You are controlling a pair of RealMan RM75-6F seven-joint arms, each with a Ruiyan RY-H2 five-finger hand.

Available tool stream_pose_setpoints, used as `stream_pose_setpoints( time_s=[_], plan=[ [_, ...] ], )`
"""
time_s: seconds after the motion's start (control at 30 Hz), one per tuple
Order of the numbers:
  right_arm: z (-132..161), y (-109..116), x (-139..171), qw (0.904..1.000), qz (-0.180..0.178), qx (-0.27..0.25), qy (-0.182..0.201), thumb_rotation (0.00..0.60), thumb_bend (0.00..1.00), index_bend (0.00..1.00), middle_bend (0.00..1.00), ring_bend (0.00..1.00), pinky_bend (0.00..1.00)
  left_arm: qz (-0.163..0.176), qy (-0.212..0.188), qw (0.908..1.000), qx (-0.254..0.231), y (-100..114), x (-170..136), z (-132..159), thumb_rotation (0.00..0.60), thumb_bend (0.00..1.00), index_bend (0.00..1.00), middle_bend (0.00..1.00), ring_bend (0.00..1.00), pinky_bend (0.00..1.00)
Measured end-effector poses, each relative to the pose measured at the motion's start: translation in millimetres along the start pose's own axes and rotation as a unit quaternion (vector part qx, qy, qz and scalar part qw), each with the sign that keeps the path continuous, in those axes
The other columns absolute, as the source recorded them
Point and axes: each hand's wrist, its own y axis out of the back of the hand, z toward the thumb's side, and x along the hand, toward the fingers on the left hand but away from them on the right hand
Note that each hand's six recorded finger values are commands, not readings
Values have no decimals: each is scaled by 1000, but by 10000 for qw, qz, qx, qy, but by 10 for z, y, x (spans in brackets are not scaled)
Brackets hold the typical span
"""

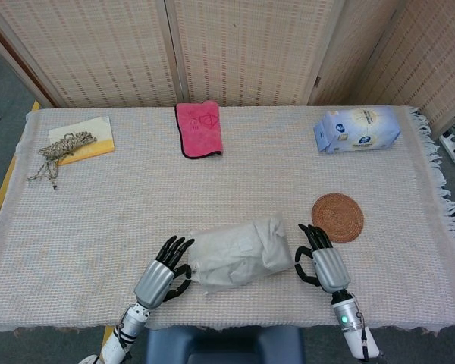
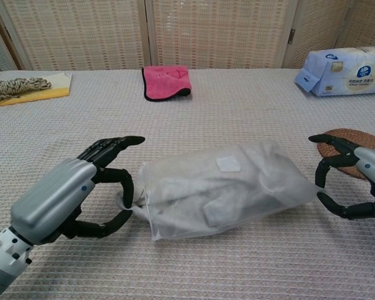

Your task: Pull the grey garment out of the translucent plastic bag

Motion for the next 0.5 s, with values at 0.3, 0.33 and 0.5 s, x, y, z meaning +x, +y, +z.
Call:
stream_pose_setpoints(
  time_s=[0.3,0.33,0.5],
  plan=[
    [-221,225,-18,9993,-222,160,-250,600,460,684,81,0,0,117,153,9995,256,136,-65,-243,600,453,714,104,0,0],
    [-252,258,-24,9991,-251,180,-279,600,461,685,82,0,0,142,170,9993,289,160,-66,-271,600,453,715,104,0,0],
    [-349,404,-37,9981,-398,316,-334,600,461,688,90,0,0,260,231,9978,561,326,-56,-451,600,454,714,104,0,0]
  ],
)
